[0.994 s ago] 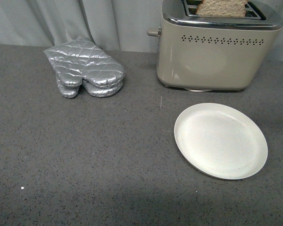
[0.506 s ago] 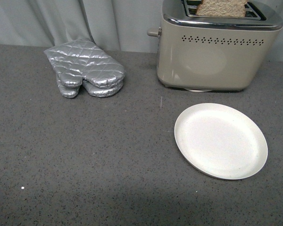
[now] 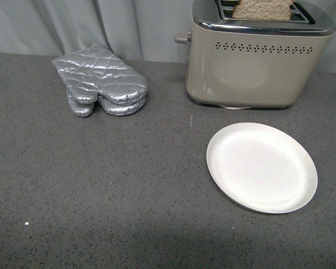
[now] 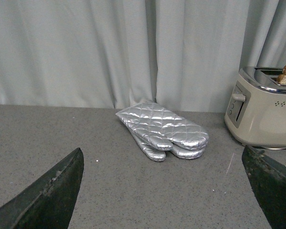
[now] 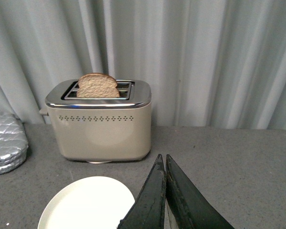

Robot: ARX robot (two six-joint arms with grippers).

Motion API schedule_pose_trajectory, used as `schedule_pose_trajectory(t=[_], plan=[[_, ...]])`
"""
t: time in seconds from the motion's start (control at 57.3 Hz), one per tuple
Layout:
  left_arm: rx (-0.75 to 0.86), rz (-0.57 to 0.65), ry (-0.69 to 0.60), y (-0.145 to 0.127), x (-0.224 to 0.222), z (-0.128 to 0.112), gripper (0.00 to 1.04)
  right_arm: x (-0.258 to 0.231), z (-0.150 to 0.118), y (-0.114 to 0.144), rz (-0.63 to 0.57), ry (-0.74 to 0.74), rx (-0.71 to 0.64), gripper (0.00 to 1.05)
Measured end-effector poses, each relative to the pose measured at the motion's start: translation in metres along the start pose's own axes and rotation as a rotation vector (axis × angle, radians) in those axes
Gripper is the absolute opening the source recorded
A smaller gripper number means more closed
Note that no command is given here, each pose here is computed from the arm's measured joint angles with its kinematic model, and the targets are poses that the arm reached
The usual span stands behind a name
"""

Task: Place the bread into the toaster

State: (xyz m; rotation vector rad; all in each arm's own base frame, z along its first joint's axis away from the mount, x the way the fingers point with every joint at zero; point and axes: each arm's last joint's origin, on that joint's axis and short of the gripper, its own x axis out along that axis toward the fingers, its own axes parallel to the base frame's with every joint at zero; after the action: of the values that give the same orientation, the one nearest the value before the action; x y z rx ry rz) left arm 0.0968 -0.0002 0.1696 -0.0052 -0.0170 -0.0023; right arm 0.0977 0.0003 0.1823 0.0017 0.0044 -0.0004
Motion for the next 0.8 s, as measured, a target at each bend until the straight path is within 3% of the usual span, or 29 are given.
schedule_pose_trajectory(t=[0.61,0.802], plan=[[0.0,0.0,0.0,0.0,0.0,0.0,0.98,0.0,-0.018,0.0,0.001,-0.002,0.0,0.0],[0.0,0.0,0.0,0.0,0.0,0.0,0.98,0.0,-0.018,0.0,0.001,-0.002,-0.001,0.4]])
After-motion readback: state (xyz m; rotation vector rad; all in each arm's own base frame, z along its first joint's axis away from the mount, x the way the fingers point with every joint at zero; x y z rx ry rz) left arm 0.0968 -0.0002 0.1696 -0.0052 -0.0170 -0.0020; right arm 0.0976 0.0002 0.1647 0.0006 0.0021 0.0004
